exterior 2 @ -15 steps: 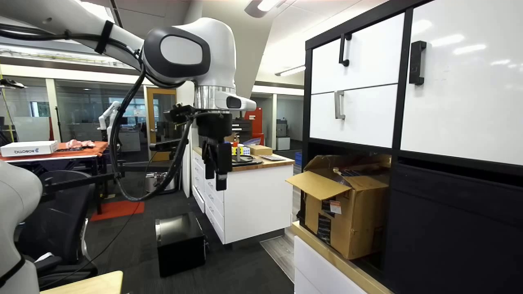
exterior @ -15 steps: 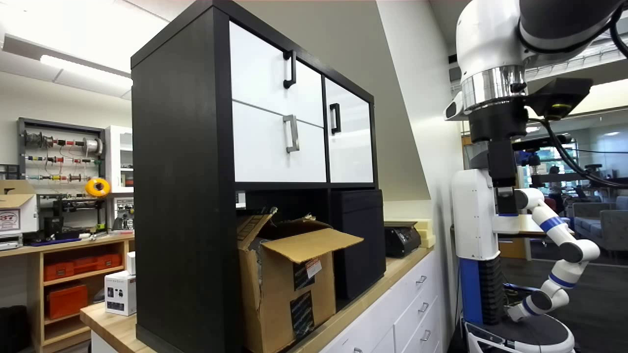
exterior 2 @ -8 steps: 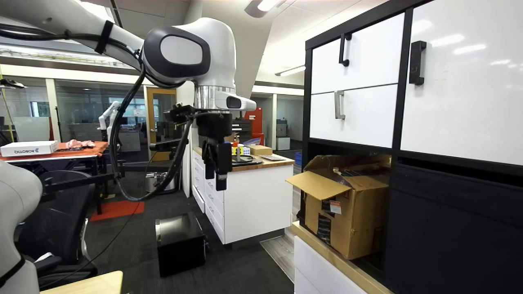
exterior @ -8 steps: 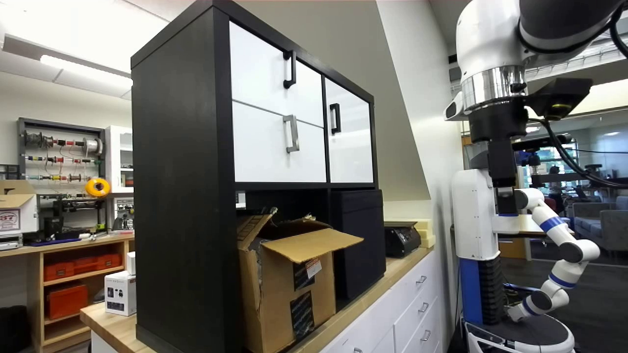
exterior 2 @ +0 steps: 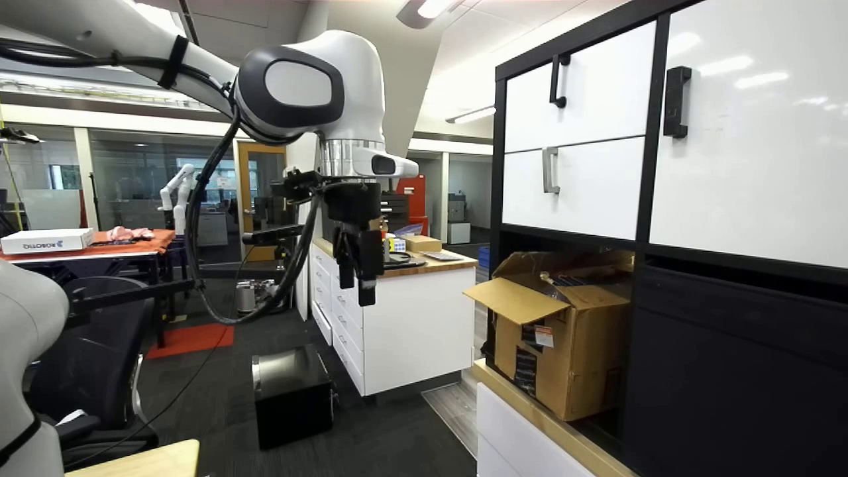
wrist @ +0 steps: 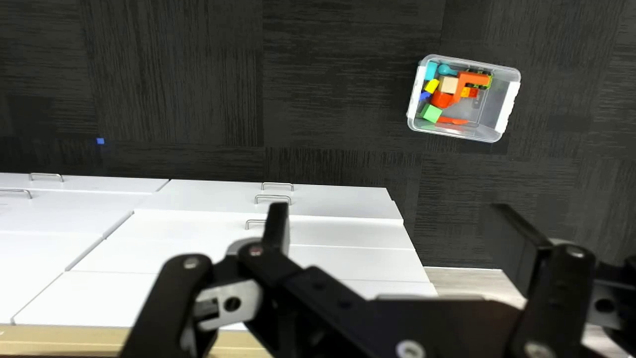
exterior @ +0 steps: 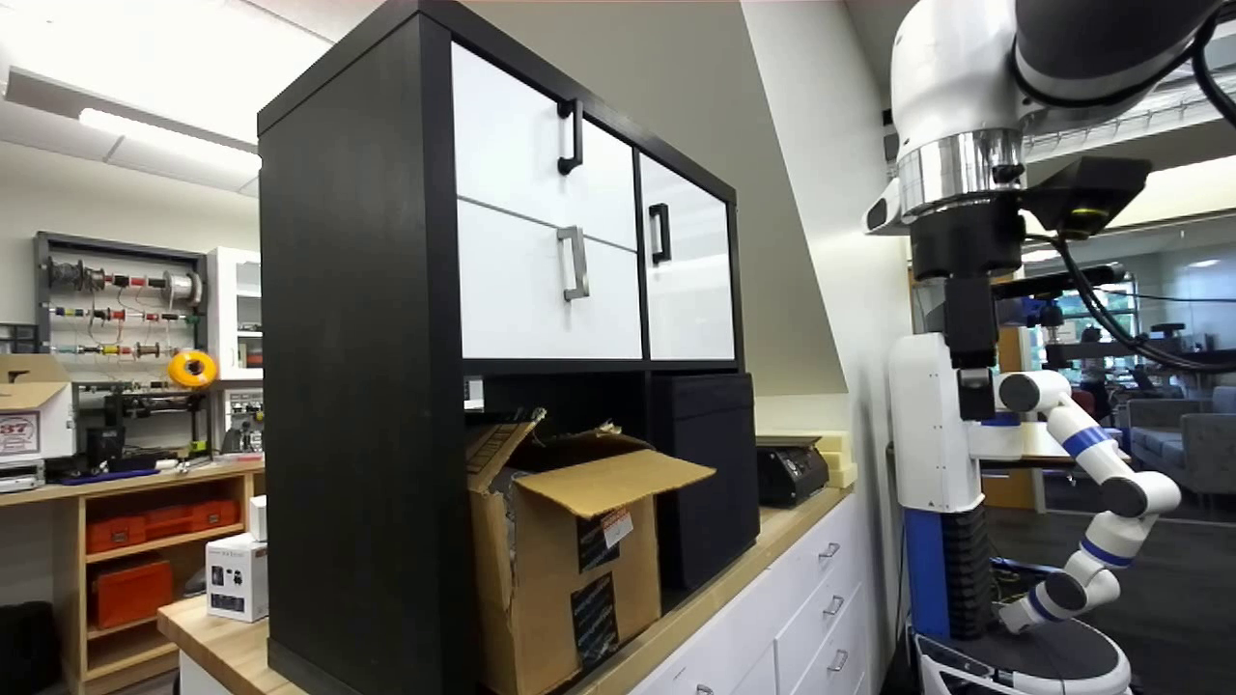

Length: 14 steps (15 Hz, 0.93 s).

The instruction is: Pull the carton box under the drawer

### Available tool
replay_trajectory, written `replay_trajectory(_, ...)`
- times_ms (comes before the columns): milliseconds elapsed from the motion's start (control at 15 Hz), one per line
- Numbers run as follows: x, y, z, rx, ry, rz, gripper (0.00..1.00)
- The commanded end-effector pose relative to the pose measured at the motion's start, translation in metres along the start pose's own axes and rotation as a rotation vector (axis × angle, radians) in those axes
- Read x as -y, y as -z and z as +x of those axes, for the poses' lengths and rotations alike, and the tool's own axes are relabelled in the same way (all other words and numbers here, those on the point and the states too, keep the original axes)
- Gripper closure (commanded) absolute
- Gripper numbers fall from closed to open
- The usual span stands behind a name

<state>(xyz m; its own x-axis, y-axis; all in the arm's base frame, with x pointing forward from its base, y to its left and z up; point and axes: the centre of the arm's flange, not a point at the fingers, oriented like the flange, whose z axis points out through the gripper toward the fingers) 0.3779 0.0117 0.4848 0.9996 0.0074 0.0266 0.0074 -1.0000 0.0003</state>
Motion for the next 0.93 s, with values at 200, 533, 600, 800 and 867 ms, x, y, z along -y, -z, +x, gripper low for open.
replay_trajectory(200, 0.011, -0.009, 0.063, -0.024, 0.09, -0.031, 0.0)
replay_trajectory(533, 0.011, -0.025, 0.117, -0.032, 0.177, -0.037, 0.0)
replay_trajectory(600, 0.011, -0.026, 0.125, -0.035, 0.197, -0.038, 0.0)
replay_trajectory(800, 0.01, -0.023, 0.154, -0.057, 0.287, -0.049, 0.0)
replay_trajectory(867, 0.01, -0.022, 0.161, -0.067, 0.315, -0.053, 0.0)
